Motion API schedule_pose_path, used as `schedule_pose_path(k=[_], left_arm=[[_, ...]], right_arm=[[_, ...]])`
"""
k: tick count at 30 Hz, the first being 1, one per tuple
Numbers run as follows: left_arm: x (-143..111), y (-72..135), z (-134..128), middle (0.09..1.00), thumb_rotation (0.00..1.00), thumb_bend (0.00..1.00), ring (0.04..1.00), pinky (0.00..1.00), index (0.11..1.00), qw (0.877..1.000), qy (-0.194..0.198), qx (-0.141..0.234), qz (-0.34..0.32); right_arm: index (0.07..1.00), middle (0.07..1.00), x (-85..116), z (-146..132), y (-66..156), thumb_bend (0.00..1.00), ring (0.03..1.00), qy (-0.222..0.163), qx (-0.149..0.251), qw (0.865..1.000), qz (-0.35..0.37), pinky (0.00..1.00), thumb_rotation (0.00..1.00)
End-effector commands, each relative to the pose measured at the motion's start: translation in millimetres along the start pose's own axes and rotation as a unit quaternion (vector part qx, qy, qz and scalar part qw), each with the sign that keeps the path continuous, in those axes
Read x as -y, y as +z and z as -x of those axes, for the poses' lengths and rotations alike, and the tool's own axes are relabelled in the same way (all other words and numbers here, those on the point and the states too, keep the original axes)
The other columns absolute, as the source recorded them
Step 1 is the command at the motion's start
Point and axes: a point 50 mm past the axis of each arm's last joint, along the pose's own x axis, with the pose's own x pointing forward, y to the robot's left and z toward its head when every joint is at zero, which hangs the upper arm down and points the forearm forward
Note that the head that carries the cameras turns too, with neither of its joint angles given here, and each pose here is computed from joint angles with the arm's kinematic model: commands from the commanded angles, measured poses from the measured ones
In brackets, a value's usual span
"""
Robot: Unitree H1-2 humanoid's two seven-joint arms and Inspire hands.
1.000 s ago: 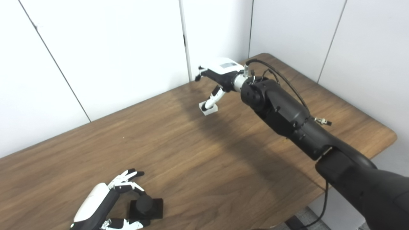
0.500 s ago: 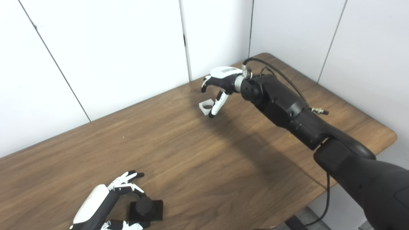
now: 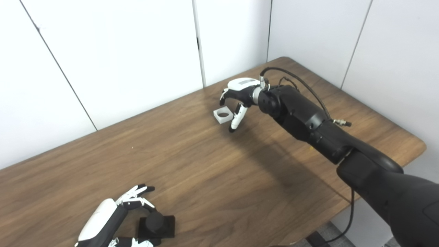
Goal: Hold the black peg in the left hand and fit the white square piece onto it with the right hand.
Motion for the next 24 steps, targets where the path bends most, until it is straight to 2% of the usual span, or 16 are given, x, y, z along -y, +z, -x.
schedule_pose_path(k=[1, 10, 24], left_arm=[[2, -3, 9, 0.892, 0.05, 0.52, 0.953, 0.93, 0.489, 0.999, -0.023, -0.013, -0.021], [3, -2, 10, 0.891, 0.05, 0.52, 0.954, 0.94, 0.489, 1.000, -0.021, -0.011, -0.021], [3, 2, 11, 0.893, 0.05, 0.52, 0.956, 0.93, 0.489, 1.000, -0.019, -0.012, -0.022]], right_arm=[[0.816, 0.956, 29, 1, -1, 0.84, 0.967, -0.047, -0.004, 0.999, 0.002, 0.97, 0.34], [0.814, 0.948, 23, -12, -1, 0.84, 0.960, -0.042, -0.010, 0.999, -0.004, 0.97, 0.34], [0.791, 0.916, 12, -30, 11, 0.80, 0.933, -0.037, 0.007, 0.999, -0.001, 0.92, 0.35]])
